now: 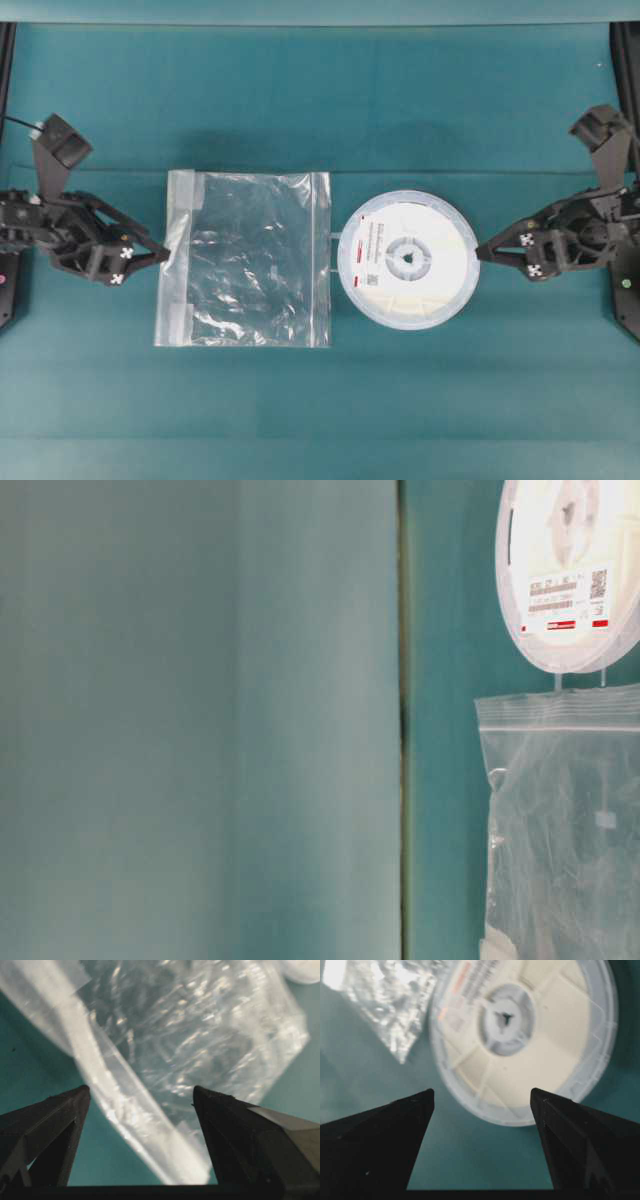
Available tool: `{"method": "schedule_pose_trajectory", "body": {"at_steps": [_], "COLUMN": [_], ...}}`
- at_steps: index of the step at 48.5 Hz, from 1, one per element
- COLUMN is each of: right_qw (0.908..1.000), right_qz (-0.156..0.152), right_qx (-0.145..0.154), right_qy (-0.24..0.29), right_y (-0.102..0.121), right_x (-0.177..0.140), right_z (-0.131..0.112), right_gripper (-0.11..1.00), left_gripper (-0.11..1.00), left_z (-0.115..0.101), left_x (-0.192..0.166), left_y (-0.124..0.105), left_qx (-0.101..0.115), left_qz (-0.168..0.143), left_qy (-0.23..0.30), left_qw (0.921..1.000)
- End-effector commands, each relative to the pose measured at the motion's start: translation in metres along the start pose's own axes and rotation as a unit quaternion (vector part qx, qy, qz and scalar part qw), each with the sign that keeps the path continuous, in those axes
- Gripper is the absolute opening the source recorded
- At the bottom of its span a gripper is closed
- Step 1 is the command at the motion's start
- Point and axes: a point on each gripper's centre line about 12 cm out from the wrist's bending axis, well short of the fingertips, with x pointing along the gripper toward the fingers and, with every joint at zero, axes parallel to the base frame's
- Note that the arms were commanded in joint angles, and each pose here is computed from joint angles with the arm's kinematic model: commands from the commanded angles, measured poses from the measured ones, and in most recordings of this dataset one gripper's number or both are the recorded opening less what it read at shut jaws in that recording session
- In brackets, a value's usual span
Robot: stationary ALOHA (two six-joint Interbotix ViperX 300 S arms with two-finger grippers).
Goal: Take out the reel from the clear zip bag.
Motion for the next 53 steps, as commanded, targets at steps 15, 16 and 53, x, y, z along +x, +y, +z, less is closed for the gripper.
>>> {"method": "schedule_pose_trajectory", "body": {"at_steps": [15,16,53], "right_qw": [0.9958,0.9954,0.9509], "right_qz": [0.057,0.059,0.135], "right_qx": [-0.061,-0.065,-0.262], "right_qy": [-0.036,-0.038,-0.093], "right_y": [0.018,0.019,0.045], "right_x": [-0.024,-0.025,-0.041], "right_z": [0.008,0.008,0.004], "right_gripper": [0.94,0.94,0.92], "left_gripper": [0.90,0.90,0.90], "left_z": [0.013,0.014,0.019], "left_x": [-0.041,-0.043,-0.074], "left_y": [-0.023,-0.023,-0.038], "left_qx": [0.105,0.110,0.266], "left_qz": [-0.051,-0.051,-0.090], "left_qy": [-0.041,-0.044,-0.094], "left_qw": [0.9923,0.9917,0.9551]}}
